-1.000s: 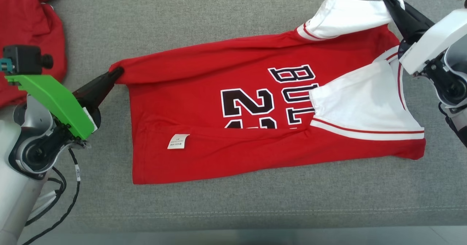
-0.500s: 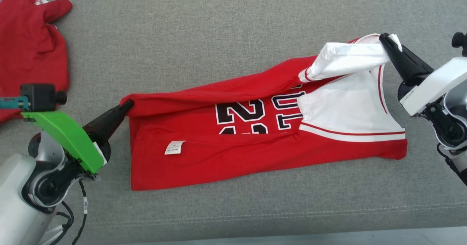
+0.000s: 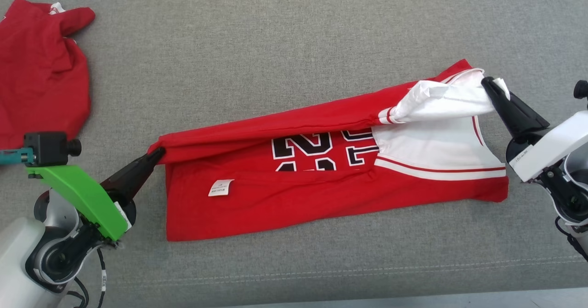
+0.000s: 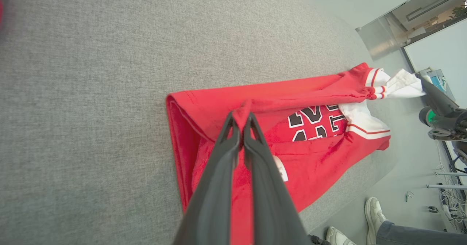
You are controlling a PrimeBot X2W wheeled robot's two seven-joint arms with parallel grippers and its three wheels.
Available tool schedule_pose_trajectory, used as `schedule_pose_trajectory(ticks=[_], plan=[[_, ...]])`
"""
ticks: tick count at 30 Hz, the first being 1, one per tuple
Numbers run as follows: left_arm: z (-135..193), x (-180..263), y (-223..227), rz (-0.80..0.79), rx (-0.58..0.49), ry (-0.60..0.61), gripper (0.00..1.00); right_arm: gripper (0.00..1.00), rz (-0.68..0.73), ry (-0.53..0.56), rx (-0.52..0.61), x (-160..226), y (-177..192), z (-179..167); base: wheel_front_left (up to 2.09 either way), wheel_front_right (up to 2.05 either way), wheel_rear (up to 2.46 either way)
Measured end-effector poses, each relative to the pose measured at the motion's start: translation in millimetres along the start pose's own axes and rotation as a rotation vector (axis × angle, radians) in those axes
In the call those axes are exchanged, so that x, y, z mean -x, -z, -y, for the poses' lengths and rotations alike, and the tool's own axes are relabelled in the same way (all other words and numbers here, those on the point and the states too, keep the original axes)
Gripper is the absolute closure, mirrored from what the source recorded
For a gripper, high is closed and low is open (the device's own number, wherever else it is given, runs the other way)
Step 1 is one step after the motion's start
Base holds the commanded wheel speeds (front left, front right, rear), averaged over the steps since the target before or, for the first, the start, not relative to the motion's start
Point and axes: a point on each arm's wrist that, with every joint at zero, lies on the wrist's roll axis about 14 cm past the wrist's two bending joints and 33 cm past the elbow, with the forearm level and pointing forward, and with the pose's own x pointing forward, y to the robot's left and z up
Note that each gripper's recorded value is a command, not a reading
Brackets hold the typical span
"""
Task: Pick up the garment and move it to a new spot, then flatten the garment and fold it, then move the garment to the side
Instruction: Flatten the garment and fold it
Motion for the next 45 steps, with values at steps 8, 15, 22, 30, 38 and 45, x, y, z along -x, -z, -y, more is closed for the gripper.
schedule_pose_trajectory(ticks=[8,15,22,30,38,45], plan=[[0.9,4.3,7.2,-0.005,0.016,0.003,1.00,1.00,-0.038,0.012,-0.032,14.7,19.3,-2.3,0.00,0.00,0.00],[0.3,5.3,12.9,-0.013,0.024,0.002,1.00,1.00,-0.048,0.014,-0.059,24.6,26.6,-5.6,0.00,0.00,0.00],[-0.5,6.1,21.5,-0.031,0.057,0.002,1.00,1.00,-0.070,0.037,-0.066,33.5,34.8,-2.3,0.00,0.00,0.00],[-3.6,5.4,33.7,-0.072,0.063,-0.005,0.78,0.74,-0.108,0.036,-0.058,37.3,44.5,-3.1,0.00,0.00,0.00],[-22.2,19.9,61.4,-0.174,0.054,-0.069,0.00,0.00,-0.226,0.048,-0.003,50.3,70.3,-1.2,0.00,0.00,0.00],[-50.9,41.0,54.2,-0.176,-0.071,-0.188,0.00,0.00,-0.221,0.085,0.024,57.7,63.3,3.5,0.00,0.00,0.00]])
